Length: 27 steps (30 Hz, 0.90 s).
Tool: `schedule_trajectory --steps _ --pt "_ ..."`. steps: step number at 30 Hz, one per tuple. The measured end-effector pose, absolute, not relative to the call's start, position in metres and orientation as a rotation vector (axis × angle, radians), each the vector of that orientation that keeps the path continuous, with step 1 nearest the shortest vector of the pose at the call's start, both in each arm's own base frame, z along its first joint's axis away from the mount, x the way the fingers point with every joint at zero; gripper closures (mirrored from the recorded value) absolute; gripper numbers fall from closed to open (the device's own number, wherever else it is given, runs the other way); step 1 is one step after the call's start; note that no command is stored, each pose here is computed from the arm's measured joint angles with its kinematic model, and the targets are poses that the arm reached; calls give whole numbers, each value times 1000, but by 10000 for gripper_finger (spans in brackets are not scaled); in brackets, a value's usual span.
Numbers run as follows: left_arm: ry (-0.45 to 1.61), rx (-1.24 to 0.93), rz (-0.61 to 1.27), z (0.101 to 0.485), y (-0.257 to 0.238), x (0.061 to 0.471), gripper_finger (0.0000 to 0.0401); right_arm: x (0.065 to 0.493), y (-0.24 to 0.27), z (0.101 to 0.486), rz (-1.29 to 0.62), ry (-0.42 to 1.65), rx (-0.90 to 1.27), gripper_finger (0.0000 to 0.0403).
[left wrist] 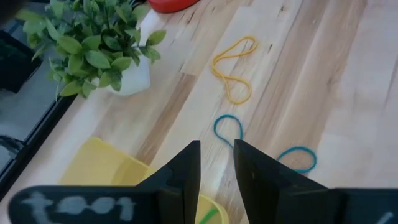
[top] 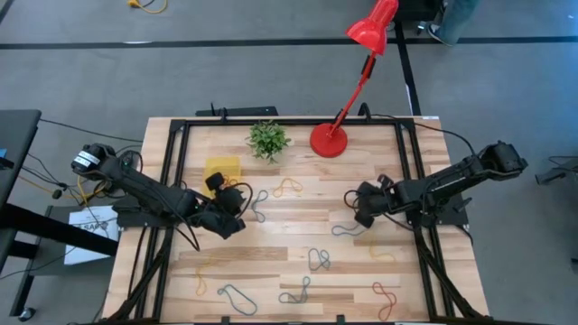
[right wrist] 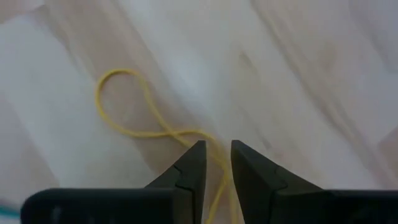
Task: Pick and place items into bin
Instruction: Put the yellow rubber band into the yellow bin
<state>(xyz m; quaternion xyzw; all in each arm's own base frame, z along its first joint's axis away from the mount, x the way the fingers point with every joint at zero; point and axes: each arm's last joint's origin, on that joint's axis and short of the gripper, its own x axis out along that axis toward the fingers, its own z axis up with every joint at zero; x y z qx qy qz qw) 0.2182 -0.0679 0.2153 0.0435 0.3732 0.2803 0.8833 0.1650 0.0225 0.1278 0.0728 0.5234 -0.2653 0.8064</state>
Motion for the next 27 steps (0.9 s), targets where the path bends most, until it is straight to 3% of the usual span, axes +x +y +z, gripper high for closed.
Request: schedule_trajectory --steps 10,21,27 --pt "773 61 632 203 -65 213 312 166 23 127 -565 1120 203 335" --pt "680 71 563 210 -70 224 312 170 24 112 -597 1200 144 335" --pt "677 70 562 211 -70 225 312 174 24 112 -619 1135 179 336"
